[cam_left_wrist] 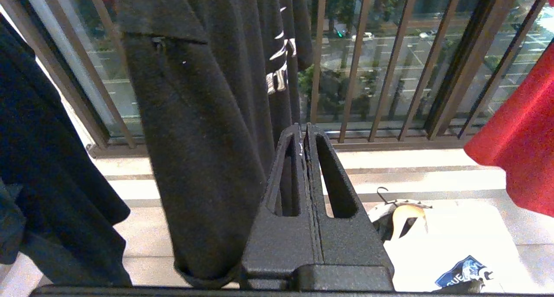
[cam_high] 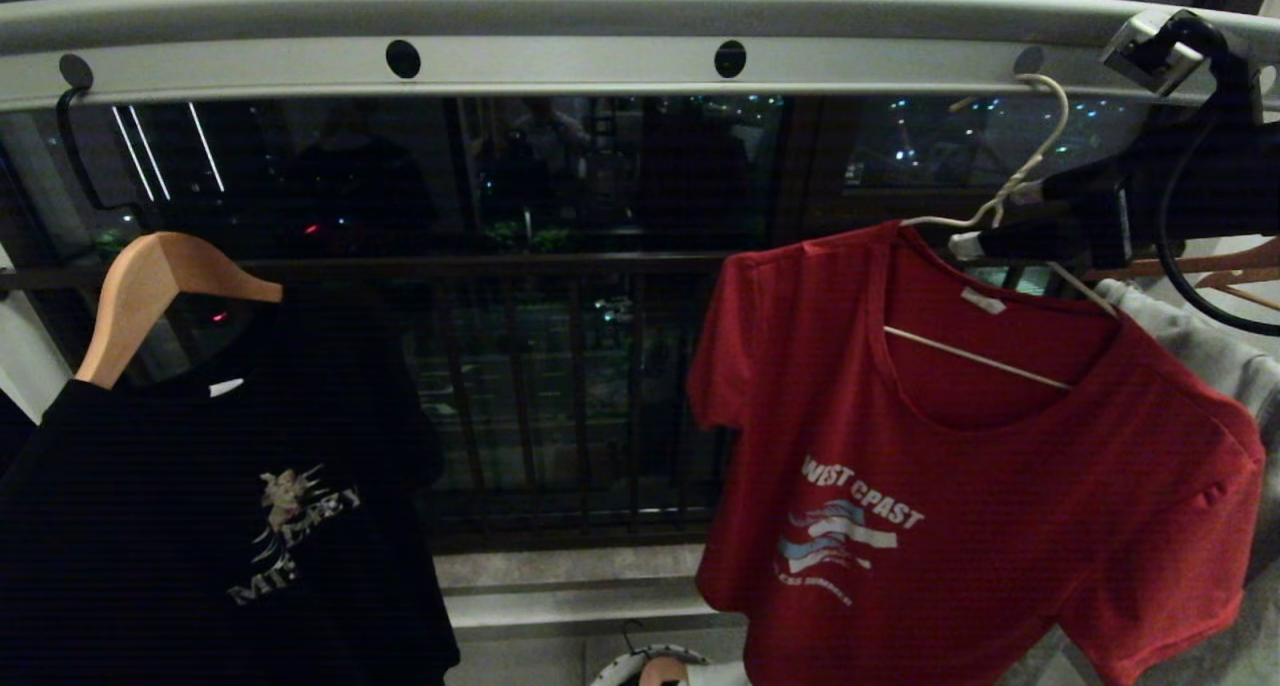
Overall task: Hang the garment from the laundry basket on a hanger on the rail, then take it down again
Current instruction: Take the clothes off the clothes rack
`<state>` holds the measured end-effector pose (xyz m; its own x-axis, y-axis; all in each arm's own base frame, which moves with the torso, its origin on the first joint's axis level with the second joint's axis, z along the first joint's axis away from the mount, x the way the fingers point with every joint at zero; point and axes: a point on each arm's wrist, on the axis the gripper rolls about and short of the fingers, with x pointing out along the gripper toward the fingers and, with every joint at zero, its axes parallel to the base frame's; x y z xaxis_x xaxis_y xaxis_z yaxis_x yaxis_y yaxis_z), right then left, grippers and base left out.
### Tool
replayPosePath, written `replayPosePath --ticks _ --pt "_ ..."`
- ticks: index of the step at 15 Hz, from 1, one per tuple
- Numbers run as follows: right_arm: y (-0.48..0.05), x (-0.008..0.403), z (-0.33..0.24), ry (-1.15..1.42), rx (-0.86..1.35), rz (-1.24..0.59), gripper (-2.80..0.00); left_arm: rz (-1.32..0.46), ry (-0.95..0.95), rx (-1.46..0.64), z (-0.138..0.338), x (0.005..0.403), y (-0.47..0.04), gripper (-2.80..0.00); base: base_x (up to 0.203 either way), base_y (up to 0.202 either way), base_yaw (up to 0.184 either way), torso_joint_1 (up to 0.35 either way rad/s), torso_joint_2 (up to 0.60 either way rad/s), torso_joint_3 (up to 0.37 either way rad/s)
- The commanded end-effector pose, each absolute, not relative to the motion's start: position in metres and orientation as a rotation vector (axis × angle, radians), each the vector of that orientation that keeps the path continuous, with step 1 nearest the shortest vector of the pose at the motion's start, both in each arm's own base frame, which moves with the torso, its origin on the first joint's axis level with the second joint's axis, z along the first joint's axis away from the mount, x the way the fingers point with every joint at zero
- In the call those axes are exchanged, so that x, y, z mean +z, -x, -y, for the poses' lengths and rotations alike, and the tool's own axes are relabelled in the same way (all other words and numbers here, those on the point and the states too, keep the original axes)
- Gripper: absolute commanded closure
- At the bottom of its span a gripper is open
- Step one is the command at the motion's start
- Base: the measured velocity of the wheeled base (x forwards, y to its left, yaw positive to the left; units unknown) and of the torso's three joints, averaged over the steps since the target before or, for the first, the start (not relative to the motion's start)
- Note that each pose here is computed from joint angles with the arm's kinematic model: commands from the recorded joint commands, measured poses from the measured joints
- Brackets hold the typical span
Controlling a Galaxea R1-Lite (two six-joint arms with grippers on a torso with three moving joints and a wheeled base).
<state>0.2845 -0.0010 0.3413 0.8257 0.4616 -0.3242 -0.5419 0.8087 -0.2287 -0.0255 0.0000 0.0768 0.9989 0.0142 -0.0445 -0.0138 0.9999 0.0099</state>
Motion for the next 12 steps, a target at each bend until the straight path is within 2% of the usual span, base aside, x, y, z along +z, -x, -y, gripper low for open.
replayPosePath --ticks 1,9,12 --pt "-0.288 0.342 0.0 0.278 0.537 -0.241 -2.8 -0.043 -0.009 0.015 0.0 0.077 0.026 0.0 0.0 0.0 0.0 0.0 0.0 0.0" --pt "-0.3 0.334 -0.001 0.096 0.511 -0.206 -2.8 -0.043 -0.009 0.015 0.0 0.077 0.026 0.0 0.0 0.0 0.0 0.0 0.0 0.0" --pt "-0.302 0.326 -0.001 0.111 0.515 -0.223 -2.8 -0.043 -0.009 0.015 0.0 0.077 0.026 0.0 0.0 0.0 0.0 0.0 0.0 0.0"
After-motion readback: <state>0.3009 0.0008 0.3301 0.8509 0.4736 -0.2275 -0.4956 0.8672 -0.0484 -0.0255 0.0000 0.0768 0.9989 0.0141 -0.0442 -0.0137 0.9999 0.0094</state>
